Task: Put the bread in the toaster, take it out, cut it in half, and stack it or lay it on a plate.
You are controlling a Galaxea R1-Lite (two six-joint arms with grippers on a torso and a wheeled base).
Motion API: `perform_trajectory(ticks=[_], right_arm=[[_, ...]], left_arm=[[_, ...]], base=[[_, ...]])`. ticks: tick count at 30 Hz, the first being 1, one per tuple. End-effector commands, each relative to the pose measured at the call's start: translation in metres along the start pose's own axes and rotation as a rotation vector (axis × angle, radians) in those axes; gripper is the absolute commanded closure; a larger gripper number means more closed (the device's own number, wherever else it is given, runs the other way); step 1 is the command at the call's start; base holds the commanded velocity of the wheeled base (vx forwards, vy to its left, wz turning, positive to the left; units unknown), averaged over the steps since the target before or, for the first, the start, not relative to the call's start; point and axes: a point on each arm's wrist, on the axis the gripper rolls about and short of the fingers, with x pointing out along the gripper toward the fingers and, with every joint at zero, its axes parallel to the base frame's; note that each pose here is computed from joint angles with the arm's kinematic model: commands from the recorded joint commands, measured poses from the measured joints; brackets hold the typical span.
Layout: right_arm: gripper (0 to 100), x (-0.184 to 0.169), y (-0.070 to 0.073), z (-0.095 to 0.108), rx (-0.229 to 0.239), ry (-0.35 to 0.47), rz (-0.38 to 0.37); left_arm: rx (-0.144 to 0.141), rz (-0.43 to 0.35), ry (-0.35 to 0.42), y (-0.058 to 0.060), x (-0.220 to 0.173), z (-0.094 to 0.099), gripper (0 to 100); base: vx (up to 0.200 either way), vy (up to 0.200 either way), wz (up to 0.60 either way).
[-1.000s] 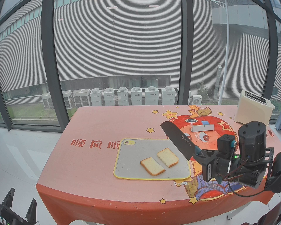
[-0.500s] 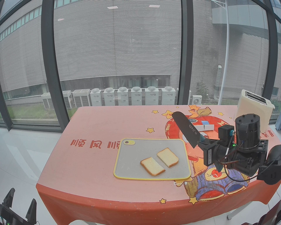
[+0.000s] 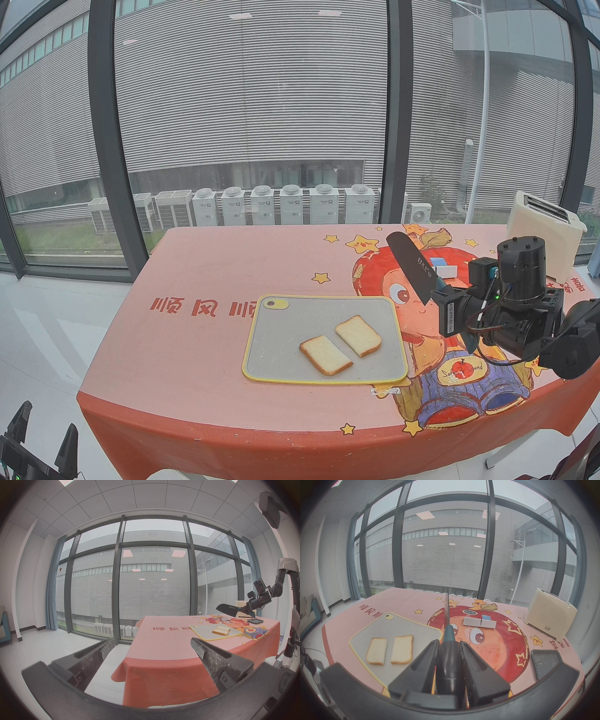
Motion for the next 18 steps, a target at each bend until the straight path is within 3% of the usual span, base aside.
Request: perform_trajectory(ticks=[1,8,18], right_arm=[[100,0.006,-0.005,0.0,0.007,0.008,-0.021],[100,0.021,-0.02,0.0,0.031,0.025,-0.08],[100,0.028,-0.024,0.0,0.037,0.034,-0.098]], left_arm=[[0.0,0.001,0.02,0.0,0.001,-0.005,0],[0.0,0.001,0.02,0.0,0.001,-0.005,0],[0.0,0.001,0.02,0.0,0.001,-0.005,0]], base=[[0.0,0.0,0.0],[0.0,0.0,0.0],[0.0,0.0,0.0]])
